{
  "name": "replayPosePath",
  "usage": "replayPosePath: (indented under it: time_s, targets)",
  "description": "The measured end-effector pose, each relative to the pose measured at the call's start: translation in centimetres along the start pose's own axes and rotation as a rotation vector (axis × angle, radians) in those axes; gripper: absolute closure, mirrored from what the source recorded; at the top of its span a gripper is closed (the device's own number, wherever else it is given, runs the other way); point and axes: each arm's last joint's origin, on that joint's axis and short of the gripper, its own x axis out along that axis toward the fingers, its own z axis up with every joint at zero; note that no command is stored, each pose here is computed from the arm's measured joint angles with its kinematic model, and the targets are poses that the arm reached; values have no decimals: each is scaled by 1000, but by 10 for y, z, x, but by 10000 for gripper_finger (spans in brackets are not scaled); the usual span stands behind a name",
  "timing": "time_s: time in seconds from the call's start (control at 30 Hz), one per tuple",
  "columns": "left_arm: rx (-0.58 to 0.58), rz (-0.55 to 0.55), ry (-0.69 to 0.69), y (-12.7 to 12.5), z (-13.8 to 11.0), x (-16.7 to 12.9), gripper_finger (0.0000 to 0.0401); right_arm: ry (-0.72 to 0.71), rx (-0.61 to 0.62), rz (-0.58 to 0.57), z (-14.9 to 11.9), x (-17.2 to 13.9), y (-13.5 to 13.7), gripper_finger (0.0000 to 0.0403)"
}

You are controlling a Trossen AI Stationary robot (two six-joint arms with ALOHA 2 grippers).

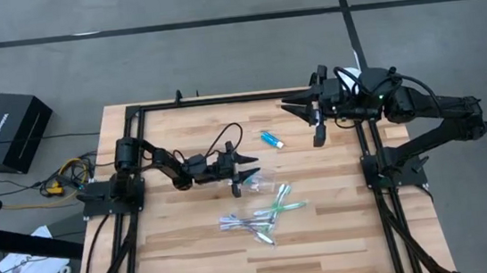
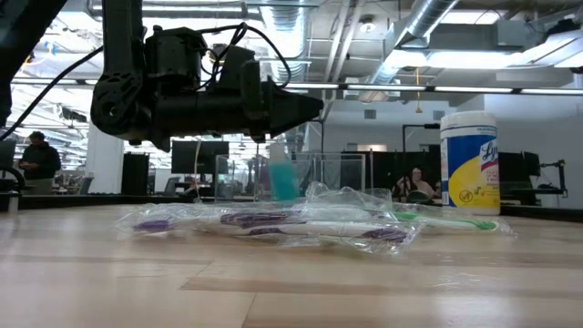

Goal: Pick & Place toothbrushing station
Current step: Put the bottom blue mouthwash bottle into the transparent organizer

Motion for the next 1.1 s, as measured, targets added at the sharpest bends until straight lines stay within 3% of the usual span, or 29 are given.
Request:
replayPosePath:
  time_s: [0.27,0.57,0.73,0.93,1.1]
  targets:
    - [0,-3,0,0,0,0,299,0,0,0,0,0,0,344]
    - [-56,-5,-12,-1,4,0,303,2,-8,0,0,0,0,344]
    - [-65,-49,-67,-7,38,1,306,-10,-6,-2,2,-2,-1,344]
    - [-12,-40,285,-5,77,-15,311,-72,6,-11,10,-13,-4,344]
    - [-107,-20,303,-2,130,-44,311,-77,49,-42,11,-16,-12,344]
